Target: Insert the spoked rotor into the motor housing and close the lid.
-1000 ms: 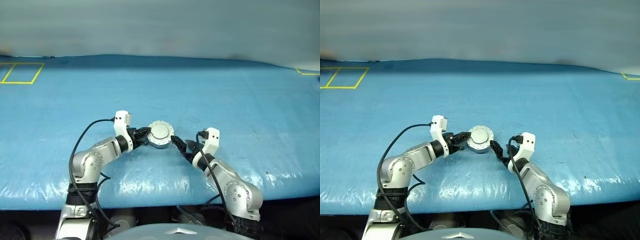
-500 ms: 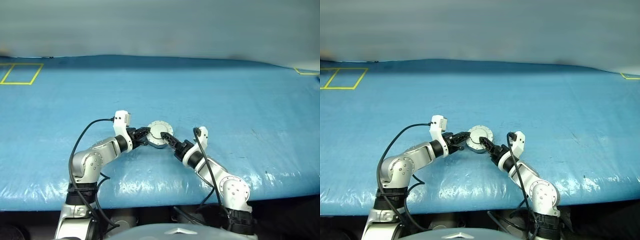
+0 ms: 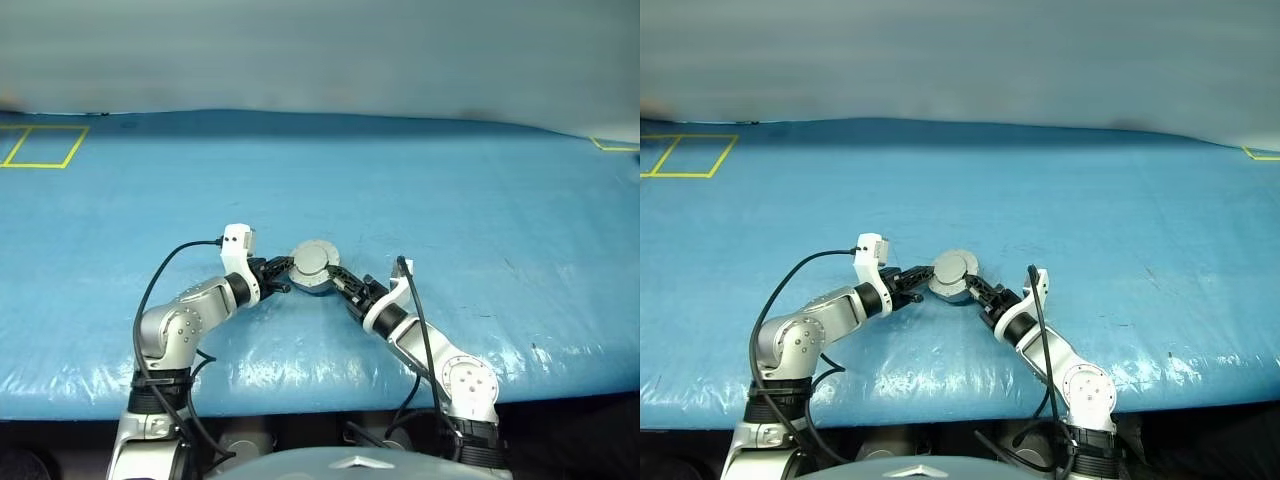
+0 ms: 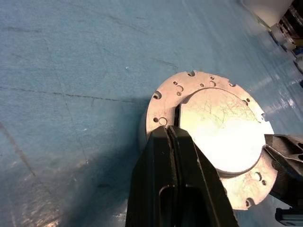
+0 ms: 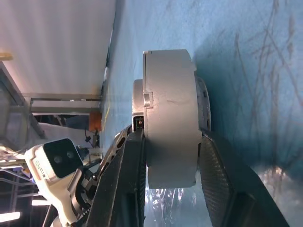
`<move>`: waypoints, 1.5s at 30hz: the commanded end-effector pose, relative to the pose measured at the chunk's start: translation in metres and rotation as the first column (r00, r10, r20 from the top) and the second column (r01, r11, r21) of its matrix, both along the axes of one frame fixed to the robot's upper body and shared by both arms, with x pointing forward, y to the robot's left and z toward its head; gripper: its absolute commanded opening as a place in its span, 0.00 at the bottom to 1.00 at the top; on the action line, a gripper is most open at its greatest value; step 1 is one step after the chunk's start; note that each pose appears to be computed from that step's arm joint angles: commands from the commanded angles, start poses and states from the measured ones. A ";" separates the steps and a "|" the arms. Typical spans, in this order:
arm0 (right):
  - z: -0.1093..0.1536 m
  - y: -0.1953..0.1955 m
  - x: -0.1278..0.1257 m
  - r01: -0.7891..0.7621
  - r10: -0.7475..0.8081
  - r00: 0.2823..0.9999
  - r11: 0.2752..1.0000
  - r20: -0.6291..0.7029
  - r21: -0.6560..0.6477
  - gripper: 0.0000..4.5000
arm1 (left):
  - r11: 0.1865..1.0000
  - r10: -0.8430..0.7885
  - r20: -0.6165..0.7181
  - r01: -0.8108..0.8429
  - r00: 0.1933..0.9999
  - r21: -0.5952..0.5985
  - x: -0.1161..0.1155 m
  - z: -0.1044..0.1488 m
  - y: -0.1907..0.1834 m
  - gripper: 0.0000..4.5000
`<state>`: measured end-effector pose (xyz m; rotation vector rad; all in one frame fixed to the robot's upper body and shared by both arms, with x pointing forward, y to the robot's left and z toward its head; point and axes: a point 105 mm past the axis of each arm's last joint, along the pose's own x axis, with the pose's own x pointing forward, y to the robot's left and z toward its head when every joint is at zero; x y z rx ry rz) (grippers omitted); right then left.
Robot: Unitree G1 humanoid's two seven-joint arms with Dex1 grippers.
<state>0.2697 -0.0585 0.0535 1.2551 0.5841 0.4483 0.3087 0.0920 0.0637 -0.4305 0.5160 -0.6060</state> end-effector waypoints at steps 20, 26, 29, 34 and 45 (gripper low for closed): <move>0.019 0.018 -0.006 0.008 -0.007 1.000 0.987 -0.009 0.159 0.27 | 0.936 0.237 0.041 -0.216 0.971 -0.279 0.004 0.027 0.029 0.37; 0.038 0.012 0.004 0.039 -0.048 0.998 0.975 0.034 0.219 0.27 | 0.794 0.213 -0.106 -0.235 0.971 -0.561 -0.016 0.035 0.028 0.81; 0.048 0.013 0.009 0.039 -0.056 0.996 0.970 0.065 0.238 0.27 | 0.685 0.176 -0.186 -0.256 0.967 -0.682 -0.026 0.035 0.024 1.00; 0.061 0.019 0.014 0.021 -0.049 0.993 0.967 0.104 0.255 0.27 | 0.594 0.130 -0.289 -0.308 0.948 -0.743 -0.036 0.026 0.014 1.00; 0.084 0.038 0.010 -0.070 0.020 0.985 0.954 0.172 0.293 0.27 | 0.520 0.057 -0.307 -0.291 0.950 -0.803 -0.031 0.028 -0.006 1.00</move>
